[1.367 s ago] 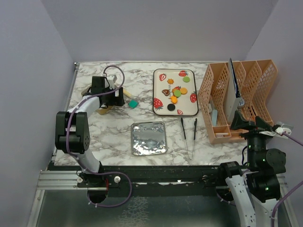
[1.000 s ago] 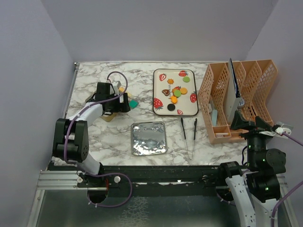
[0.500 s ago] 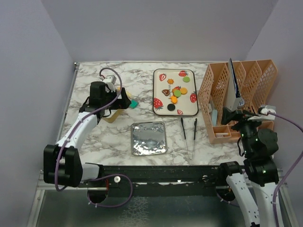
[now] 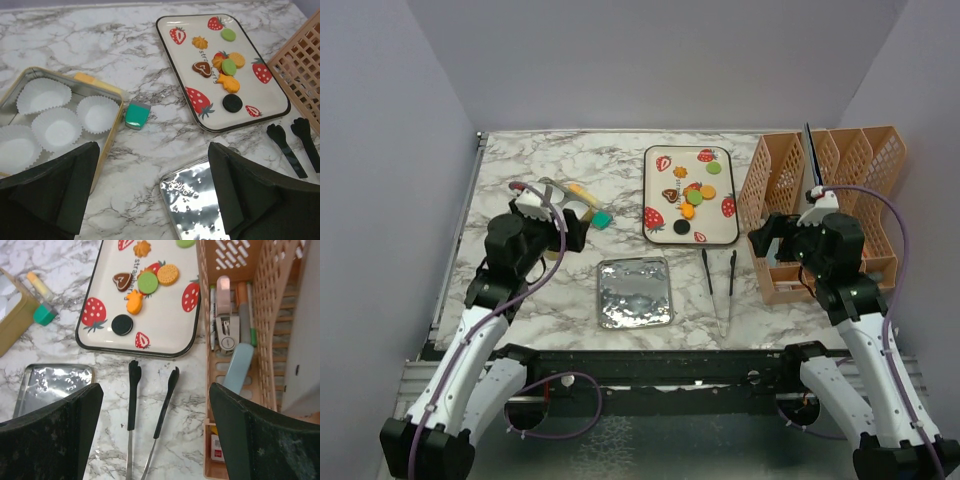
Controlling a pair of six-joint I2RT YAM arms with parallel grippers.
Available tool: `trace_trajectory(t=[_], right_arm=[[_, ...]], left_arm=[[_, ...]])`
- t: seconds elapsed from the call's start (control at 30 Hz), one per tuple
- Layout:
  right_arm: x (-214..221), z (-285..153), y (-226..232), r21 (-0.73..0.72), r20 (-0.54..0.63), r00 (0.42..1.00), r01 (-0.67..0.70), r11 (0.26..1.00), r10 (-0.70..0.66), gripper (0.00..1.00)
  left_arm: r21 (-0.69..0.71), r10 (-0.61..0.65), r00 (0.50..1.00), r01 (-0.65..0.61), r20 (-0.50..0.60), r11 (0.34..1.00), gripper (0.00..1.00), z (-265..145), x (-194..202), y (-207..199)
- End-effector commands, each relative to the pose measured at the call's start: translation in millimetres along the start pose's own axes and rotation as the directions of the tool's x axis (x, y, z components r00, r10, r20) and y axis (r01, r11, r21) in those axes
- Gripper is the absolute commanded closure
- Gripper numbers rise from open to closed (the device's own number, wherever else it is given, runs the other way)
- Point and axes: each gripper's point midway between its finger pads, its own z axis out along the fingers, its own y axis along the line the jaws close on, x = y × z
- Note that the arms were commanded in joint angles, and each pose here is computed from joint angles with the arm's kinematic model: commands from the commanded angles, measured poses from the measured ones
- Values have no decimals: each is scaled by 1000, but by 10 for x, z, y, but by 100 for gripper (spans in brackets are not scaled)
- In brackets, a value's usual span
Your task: Pack the cookies
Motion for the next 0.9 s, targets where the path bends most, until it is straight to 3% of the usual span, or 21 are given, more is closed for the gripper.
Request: trace_trajectory(t=[0.0, 0.17, 0.4, 0.73, 0.87], right_arm=[[225, 140, 99, -70, -82, 997, -21, 997, 15, 6], [524, 306, 92, -64, -153, 986, -71, 995, 61, 10], [762, 390, 64, -8, -204, 976, -83, 997, 79, 14], [62, 65, 132, 17, -136, 991, 2, 1000, 1, 13], [25, 88, 196, 2, -186, 982, 13, 1000, -13, 13]], left_arm=[[-19, 77, 980, -75, 182, 997, 1, -216, -243, -15], [-60, 71, 949, -55, 306, 997, 1, -406, -448, 23], [-39, 74, 952, -65, 297, 997, 1, -394, -444, -17], [-72, 72, 953, -53, 293, 996, 1, -397, -438, 45], [-93, 65, 952, -38, 300, 995, 1, -421, -458, 80]])
